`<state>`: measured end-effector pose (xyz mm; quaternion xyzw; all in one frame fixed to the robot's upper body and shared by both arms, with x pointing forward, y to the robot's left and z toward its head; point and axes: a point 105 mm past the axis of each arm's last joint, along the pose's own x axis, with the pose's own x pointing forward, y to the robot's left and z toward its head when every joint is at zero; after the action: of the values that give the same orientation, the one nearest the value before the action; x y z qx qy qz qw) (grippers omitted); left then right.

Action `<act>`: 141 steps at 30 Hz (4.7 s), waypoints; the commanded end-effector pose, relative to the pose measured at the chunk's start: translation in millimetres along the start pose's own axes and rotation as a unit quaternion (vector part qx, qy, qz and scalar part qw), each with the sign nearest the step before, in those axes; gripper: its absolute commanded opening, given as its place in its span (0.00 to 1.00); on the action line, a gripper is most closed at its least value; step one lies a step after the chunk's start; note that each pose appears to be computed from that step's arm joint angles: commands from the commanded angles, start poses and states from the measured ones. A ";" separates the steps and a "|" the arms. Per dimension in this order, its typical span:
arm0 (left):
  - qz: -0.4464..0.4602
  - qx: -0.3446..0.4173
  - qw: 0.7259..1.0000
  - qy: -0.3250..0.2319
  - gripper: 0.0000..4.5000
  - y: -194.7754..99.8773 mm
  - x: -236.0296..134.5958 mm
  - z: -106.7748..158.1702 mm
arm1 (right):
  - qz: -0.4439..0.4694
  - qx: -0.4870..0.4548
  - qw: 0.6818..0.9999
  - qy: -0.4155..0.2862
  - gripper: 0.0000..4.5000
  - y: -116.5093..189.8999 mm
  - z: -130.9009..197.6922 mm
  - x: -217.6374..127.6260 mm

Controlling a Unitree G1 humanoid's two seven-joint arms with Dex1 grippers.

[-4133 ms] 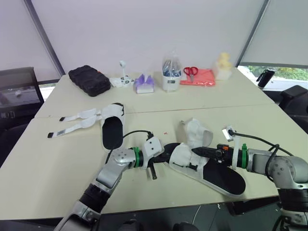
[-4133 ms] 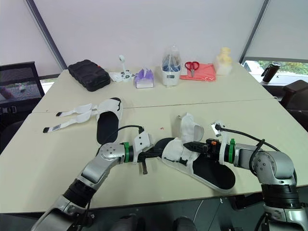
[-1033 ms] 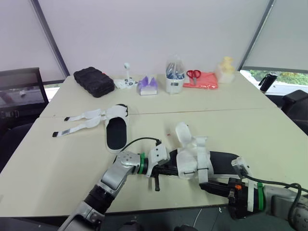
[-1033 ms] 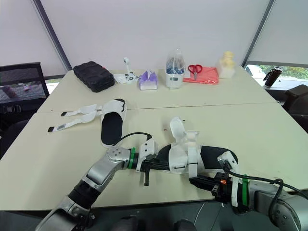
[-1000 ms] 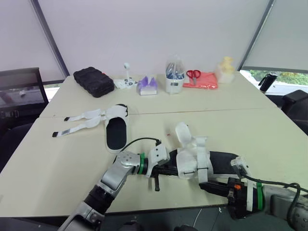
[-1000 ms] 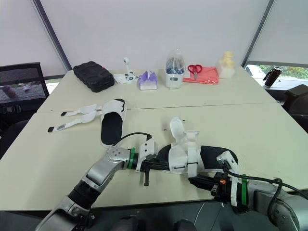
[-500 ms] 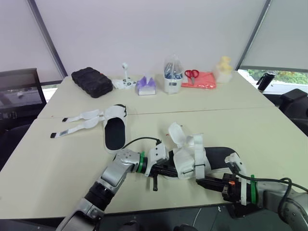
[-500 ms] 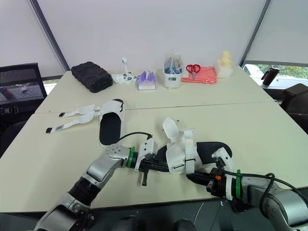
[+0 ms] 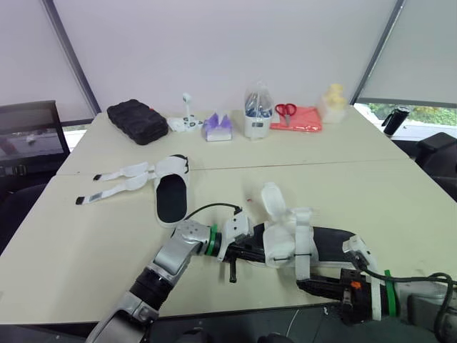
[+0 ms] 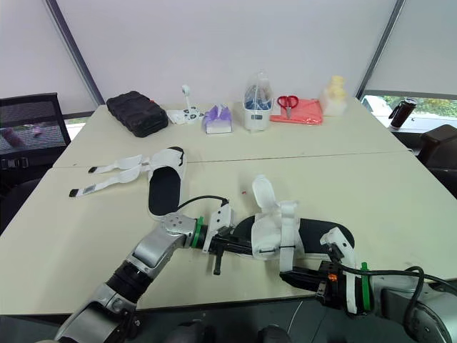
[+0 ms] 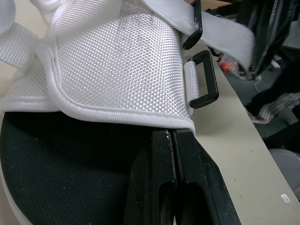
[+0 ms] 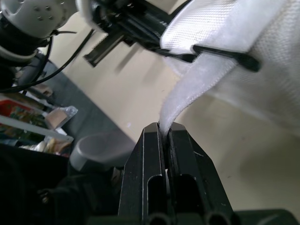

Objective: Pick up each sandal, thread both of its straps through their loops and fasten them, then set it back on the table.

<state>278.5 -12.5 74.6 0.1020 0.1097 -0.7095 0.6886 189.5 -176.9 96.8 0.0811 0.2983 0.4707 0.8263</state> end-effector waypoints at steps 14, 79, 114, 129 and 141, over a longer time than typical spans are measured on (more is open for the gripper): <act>-0.021 -0.032 0.999 0.018 0.00 -11.2 16.5 -12.7 | 0.031 -0.014 0.999 0.007 0.00 29.8 11.3 -18.1; 0.024 -0.040 0.999 0.012 0.00 -11.2 13.1 -15.5 | -0.054 -0.108 0.983 -0.135 0.65 -31.0 151.2 -25.2; 0.029 -0.045 0.998 0.010 0.00 -12.3 15.0 -15.1 | 0.047 -0.255 0.961 0.093 0.65 -34.1 118.7 61.8; 0.032 -0.055 0.998 0.002 0.00 -16.2 14.4 -15.8 | 0.050 -0.216 0.969 0.106 0.01 -40.8 107.7 81.6; 0.033 -0.054 0.998 0.005 0.00 -15.9 12.9 -15.6 | 0.113 -0.131 0.982 -0.078 0.01 -3.2 160.6 34.4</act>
<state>265.4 -24.0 71.8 0.0694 0.1144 -0.6844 0.7167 300.8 -126.5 195.8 0.0256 0.1868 0.5828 0.7904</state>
